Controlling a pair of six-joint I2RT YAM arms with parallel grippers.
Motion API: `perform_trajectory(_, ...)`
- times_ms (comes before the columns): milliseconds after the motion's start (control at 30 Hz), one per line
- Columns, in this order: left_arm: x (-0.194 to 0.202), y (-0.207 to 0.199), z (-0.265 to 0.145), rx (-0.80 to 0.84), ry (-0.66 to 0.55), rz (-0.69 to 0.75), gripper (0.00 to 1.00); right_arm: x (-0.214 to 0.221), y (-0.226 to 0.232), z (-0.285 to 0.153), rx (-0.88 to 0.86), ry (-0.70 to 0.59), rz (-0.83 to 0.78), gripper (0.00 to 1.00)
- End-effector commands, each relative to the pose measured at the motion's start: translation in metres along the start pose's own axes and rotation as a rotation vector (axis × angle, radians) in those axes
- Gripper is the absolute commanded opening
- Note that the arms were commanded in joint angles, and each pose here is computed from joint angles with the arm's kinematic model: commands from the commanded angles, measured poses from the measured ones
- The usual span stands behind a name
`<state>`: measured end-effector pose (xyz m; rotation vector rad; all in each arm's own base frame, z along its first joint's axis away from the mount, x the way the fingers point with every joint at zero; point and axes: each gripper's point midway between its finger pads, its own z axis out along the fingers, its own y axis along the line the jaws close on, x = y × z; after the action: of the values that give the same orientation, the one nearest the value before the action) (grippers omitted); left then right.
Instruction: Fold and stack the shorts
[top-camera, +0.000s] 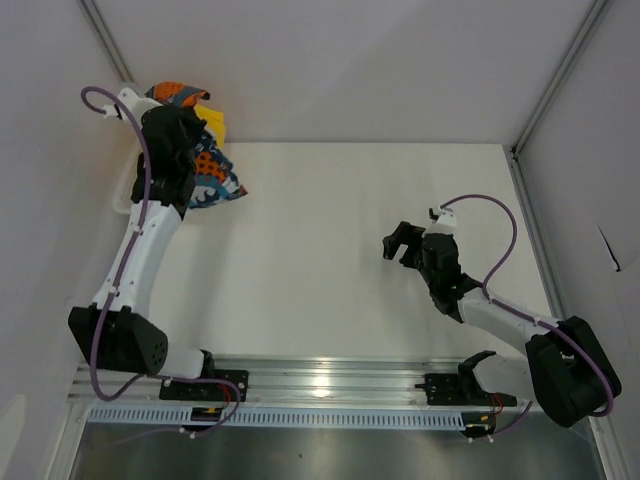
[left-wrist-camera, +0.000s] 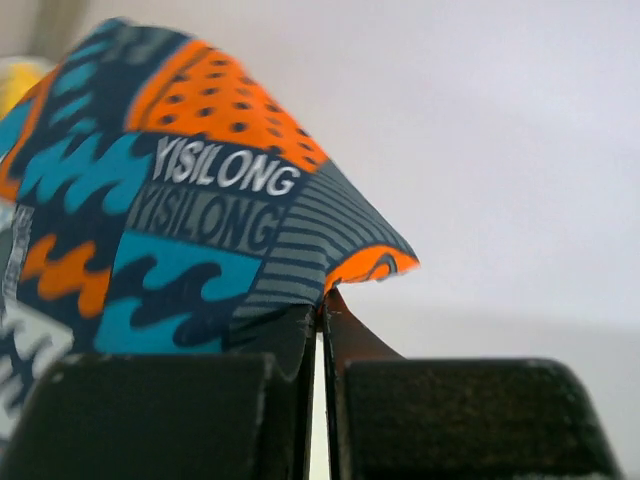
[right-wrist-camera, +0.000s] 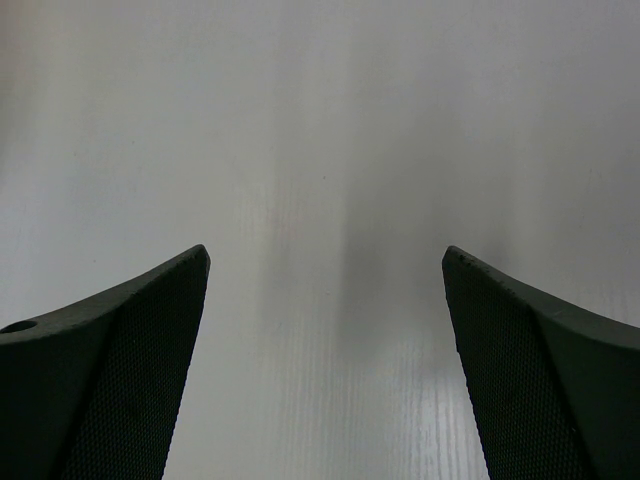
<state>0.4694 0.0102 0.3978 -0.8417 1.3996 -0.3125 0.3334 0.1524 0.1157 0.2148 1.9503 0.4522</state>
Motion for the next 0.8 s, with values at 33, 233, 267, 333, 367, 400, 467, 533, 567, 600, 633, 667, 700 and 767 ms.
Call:
perform_trajectory(33, -0.064, -0.106, -0.080, 0.396, -0.116, -0.058, 0.00, -0.026, 0.015, 0.001, -0.033, -0.068, -0.003, 0.99)
perform_trajectory(233, -0.003, -0.165, -0.138, 0.632, 0.125, -0.206, 0.00, -0.034, 0.007, -0.007, 0.000, -0.108, 0.015, 1.00)
perform_trajectory(267, 0.005, -0.168, -0.142, 0.632, 0.135, -0.230, 0.00, -0.036, 0.006, -0.010, 0.005, -0.123, 0.018, 1.00)
perform_trajectory(333, 0.051, -0.168, -0.153, 0.622, 0.227, -0.245, 0.00, -0.040, -0.001, -0.019, 0.013, -0.165, 0.030, 0.99)
perform_trajectory(367, 0.069, -0.165, -0.151, 0.595, 0.257, -0.238, 0.00, -0.044, -0.001, -0.023, 0.007, -0.187, 0.034, 1.00)
perform_trajectory(400, 0.093, -0.158, -0.151, 0.569, 0.307, -0.229, 0.00, -0.046, -0.002, -0.026, 0.006, -0.202, 0.037, 0.99)
perform_trajectory(467, 0.130, -0.151, -0.153, 0.534, 0.389, -0.225, 0.00, -0.051, -0.002, -0.034, -0.009, -0.236, 0.037, 0.99)
perform_trajectory(533, 0.179, -0.121, -0.155, 0.484, 0.480, -0.199, 0.00, -0.053, -0.002, -0.037, -0.015, -0.249, 0.037, 1.00)
perform_trajectory(567, 0.184, -0.122, -0.156, 0.501, 0.486, -0.240, 0.00, -0.051, 0.000, -0.037, -0.032, -0.246, 0.028, 1.00)
perform_trajectory(600, 0.226, -0.087, -0.158, 0.452, 0.562, -0.202, 0.00, -0.050, 0.003, -0.037, -0.052, -0.241, 0.022, 1.00)
perform_trajectory(633, 0.235, -0.080, -0.158, 0.448, 0.577, -0.203, 0.00, -0.053, 0.009, -0.037, -0.080, -0.249, 0.020, 0.99)
perform_trajectory(667, 0.241, -0.075, -0.160, 0.446, 0.586, -0.200, 0.00, -0.045, 0.018, -0.036, -0.135, -0.220, -0.004, 0.99)
perform_trajectory(700, 0.257, -0.057, -0.162, 0.420, 0.615, -0.165, 0.00, -0.043, 0.022, -0.036, -0.161, -0.211, -0.010, 1.00)
perform_trajectory(767, 0.263, -0.048, -0.165, 0.437, 0.639, -0.087, 0.11, -0.039, 0.035, -0.035, -0.226, -0.194, -0.026, 1.00)
